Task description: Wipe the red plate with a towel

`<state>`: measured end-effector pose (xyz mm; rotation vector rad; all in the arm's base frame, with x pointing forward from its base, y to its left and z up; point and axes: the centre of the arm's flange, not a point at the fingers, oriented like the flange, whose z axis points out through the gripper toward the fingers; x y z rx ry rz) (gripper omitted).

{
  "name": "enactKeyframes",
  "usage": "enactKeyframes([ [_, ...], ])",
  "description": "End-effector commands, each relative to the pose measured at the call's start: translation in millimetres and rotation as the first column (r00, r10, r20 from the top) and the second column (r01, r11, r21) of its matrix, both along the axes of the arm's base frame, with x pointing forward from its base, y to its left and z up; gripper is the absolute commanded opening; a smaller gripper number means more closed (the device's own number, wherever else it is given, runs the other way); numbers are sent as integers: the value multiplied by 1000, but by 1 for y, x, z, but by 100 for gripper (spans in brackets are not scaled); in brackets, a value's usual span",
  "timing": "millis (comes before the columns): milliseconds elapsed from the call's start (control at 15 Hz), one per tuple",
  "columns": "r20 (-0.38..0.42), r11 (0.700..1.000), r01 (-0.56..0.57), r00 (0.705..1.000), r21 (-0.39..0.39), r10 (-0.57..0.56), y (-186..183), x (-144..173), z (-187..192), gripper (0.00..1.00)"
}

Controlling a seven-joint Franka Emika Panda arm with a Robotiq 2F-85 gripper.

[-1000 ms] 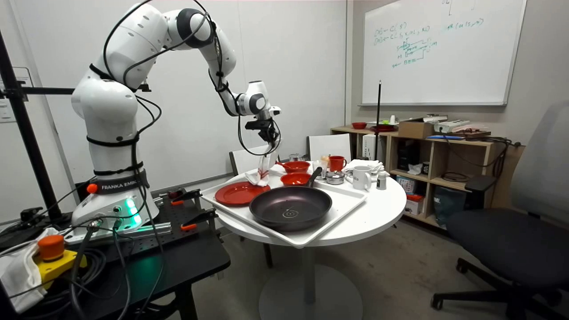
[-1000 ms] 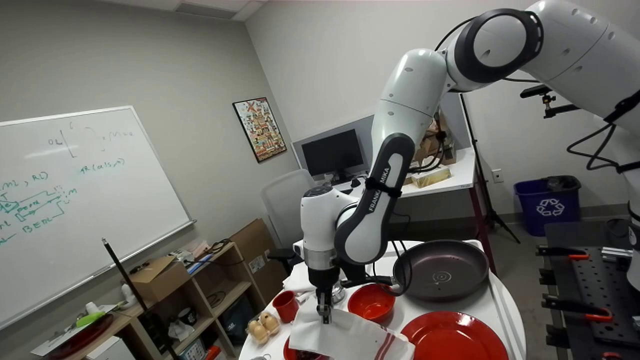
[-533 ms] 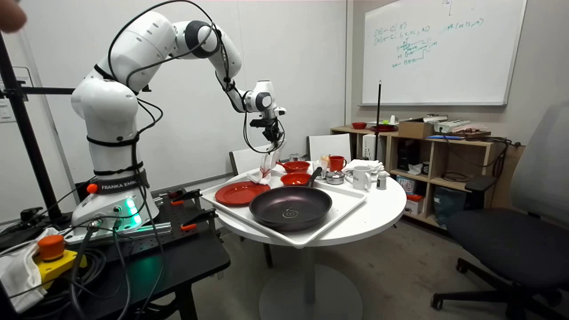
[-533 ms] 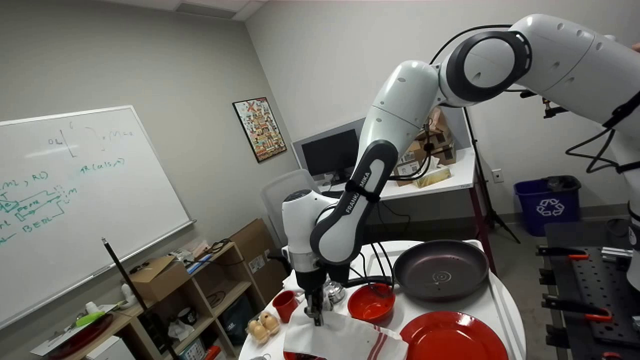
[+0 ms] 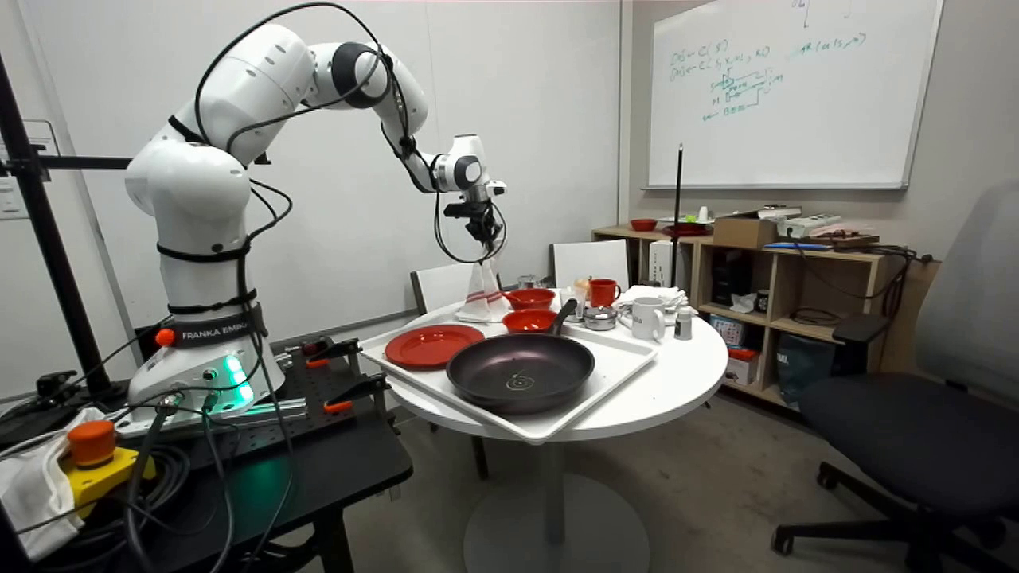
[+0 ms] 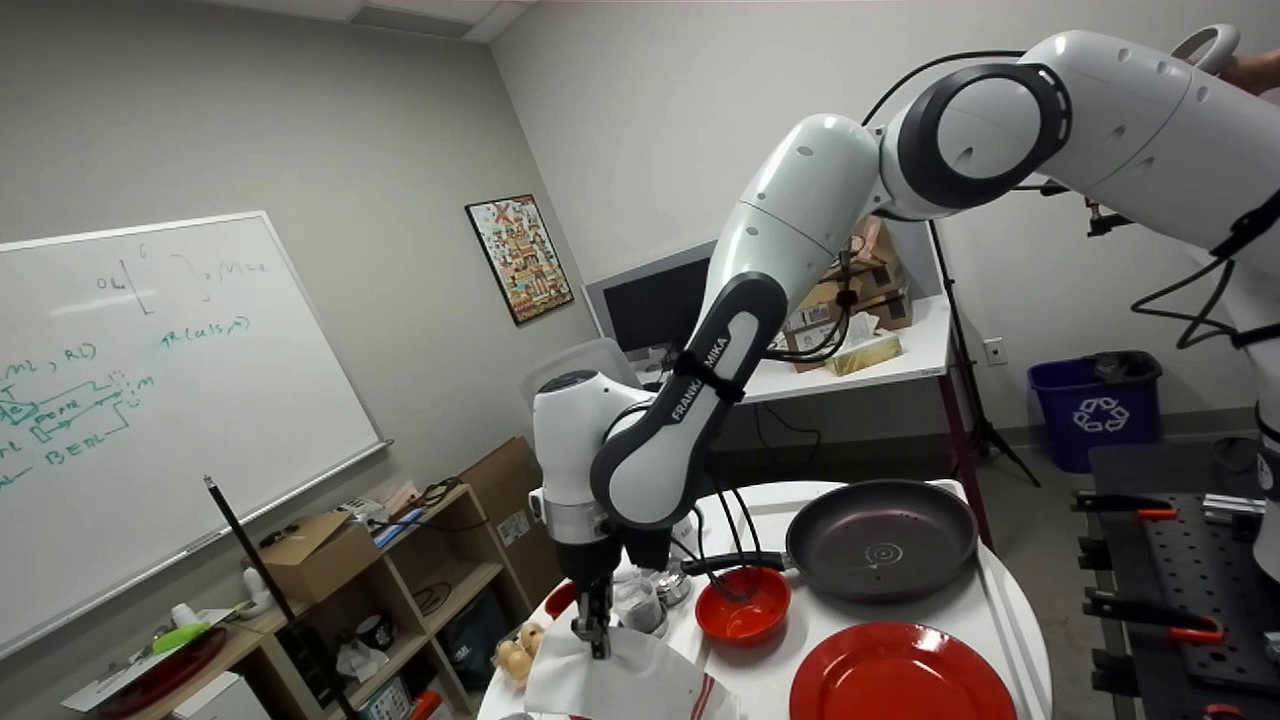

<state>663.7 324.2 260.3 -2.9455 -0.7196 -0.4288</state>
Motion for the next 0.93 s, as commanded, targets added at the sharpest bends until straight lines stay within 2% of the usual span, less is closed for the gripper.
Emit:
enactKeyframes([
  [0,34,1000,-12,999,-10,12,7,-4,21,7],
  [600,120,999,-38,992,8,36,-3,-12,66,7],
  [867,138,995,-98,985,-17,100,-13,-23,44,7],
])
